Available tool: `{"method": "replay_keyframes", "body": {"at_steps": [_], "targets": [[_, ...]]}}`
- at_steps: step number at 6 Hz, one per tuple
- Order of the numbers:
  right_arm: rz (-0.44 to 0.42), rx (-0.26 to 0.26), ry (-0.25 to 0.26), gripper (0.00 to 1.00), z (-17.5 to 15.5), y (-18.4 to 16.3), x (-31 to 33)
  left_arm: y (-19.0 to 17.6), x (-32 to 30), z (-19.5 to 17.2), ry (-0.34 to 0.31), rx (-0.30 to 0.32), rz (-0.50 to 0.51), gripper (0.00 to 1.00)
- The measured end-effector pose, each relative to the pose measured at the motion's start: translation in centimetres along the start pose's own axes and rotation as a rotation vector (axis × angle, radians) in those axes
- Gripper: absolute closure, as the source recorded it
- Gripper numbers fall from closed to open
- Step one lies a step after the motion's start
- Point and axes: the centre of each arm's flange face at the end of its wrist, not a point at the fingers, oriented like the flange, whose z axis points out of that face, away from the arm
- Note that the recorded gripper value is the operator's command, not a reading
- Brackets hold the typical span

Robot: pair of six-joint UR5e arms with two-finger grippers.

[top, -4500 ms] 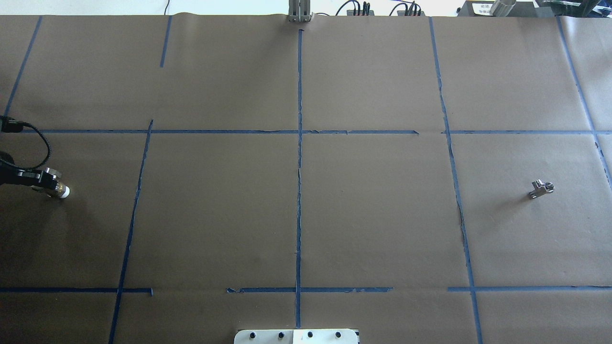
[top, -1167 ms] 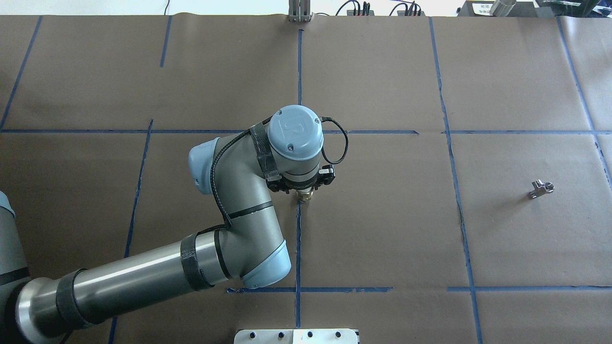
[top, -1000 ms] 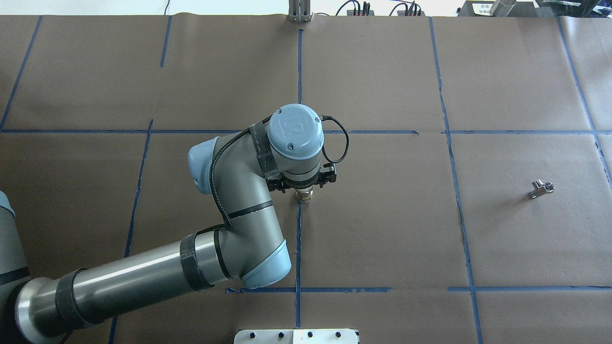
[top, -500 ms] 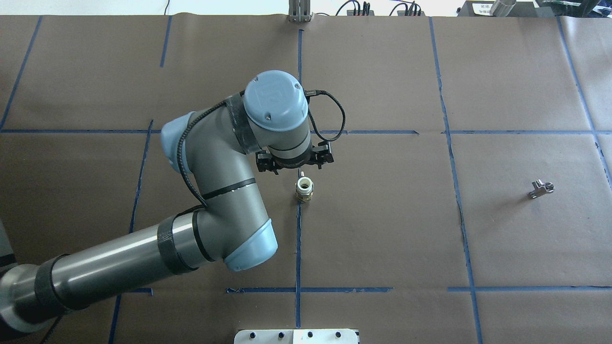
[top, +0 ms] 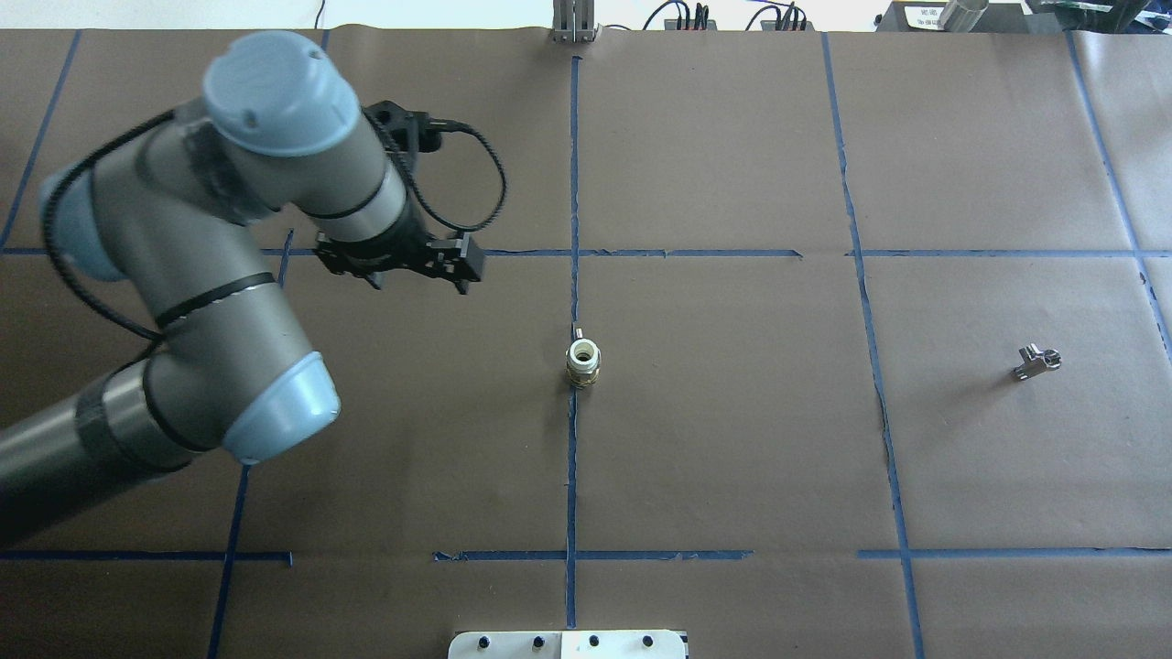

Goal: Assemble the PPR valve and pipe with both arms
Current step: 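Set the valve upright, open the left gripper and withdraw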

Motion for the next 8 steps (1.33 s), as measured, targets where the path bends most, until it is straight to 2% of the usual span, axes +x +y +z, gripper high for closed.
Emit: {"method": "replay_keyframes", "body": {"at_steps": [2,3,4,5,6,7,8], "targets": [[-0.034,0.024,-0.002,0.00,-0.5,-0.8,-1.7,-1.1,-18.7,-2.1,-0.093,-0.028,0.180,0.00],[-0.027,0.030,-0.003,0.00,-0.5,-1.0,-2.2,-2.4,-29.4,-3.0,-0.125,-0.067,0.246,0.00],[-0.036,0.040,0.000,0.00,-0.5,-1.0,-2.5,-3.0,-39.9,-3.7,-0.137,-0.106,0.271,0.00],[-0.054,0.050,0.004,0.00,-0.5,-1.1,-2.8,-2.1,-50.1,-4.9,-0.146,-0.127,0.248,0.00],[-0.061,0.054,0.003,0.00,-0.5,-1.3,-3.1,1.2,-58.3,-6.1,-0.141,-0.132,0.192,0.00],[-0.069,0.060,-0.001,0.00,-0.7,-1.5,-3.7,5.5,-63.3,-6.3,-0.111,-0.123,0.125,0.00],[-0.088,0.066,-0.008,0.00,-1.0,-2.0,-4.8,8.2,-65.1,-6.1,-0.083,-0.106,0.066,0.00]]}}
